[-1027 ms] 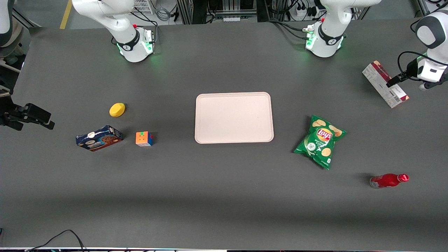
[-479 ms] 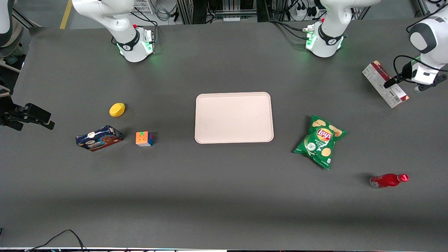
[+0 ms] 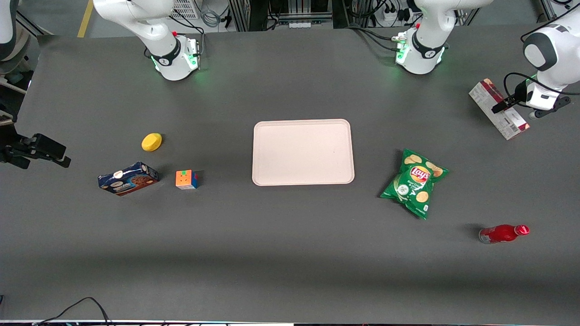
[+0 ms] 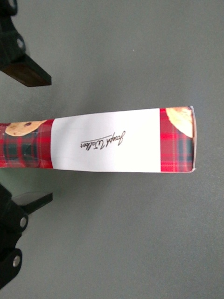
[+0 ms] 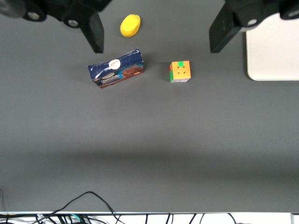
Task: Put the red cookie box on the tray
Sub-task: 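Lower the open left gripper around the cookie box and close it, then lift the cookie box upright with the left gripper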
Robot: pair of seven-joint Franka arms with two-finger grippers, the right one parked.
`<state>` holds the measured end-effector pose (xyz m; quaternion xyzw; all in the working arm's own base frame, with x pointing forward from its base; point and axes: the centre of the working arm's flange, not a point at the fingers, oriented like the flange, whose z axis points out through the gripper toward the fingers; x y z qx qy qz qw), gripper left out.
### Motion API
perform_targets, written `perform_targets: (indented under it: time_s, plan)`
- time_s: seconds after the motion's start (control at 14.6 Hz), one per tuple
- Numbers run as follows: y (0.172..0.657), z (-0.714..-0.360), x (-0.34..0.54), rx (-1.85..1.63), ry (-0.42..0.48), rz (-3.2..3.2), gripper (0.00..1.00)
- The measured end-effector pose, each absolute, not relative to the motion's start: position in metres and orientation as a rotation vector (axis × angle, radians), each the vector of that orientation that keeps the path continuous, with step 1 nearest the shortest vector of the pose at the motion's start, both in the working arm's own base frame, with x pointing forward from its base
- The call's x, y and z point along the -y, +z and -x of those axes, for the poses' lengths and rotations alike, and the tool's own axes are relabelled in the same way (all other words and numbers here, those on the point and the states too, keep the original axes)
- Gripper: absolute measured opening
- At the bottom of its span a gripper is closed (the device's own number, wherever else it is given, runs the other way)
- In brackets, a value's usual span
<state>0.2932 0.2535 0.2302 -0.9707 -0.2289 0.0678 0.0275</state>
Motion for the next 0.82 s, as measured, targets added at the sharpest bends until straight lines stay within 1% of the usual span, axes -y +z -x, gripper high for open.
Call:
perform_targets:
  time_s: [0.07,0.21,0.34,0.48,0.55,0.68,0.75,0.82]
  plan:
    - [0.230,-0.293,-0.254,0.707,0.207,2.997,0.98]
    - [0.229,-0.293,-0.254,0.710,0.209,2.995,0.98]
    - [0.228,-0.293,-0.254,0.711,0.216,2.992,0.78]
    - [0.224,-0.292,-0.254,0.718,0.228,2.988,0.70]
    - [0.223,-0.291,-0.254,0.720,0.229,2.985,0.61]
    - [0.220,-0.291,-0.254,0.722,0.230,2.981,0.58]
    - [0.219,-0.291,-0.254,0.721,0.232,2.980,0.49]
    - [0.219,-0.292,-0.254,0.720,0.232,2.980,0.46]
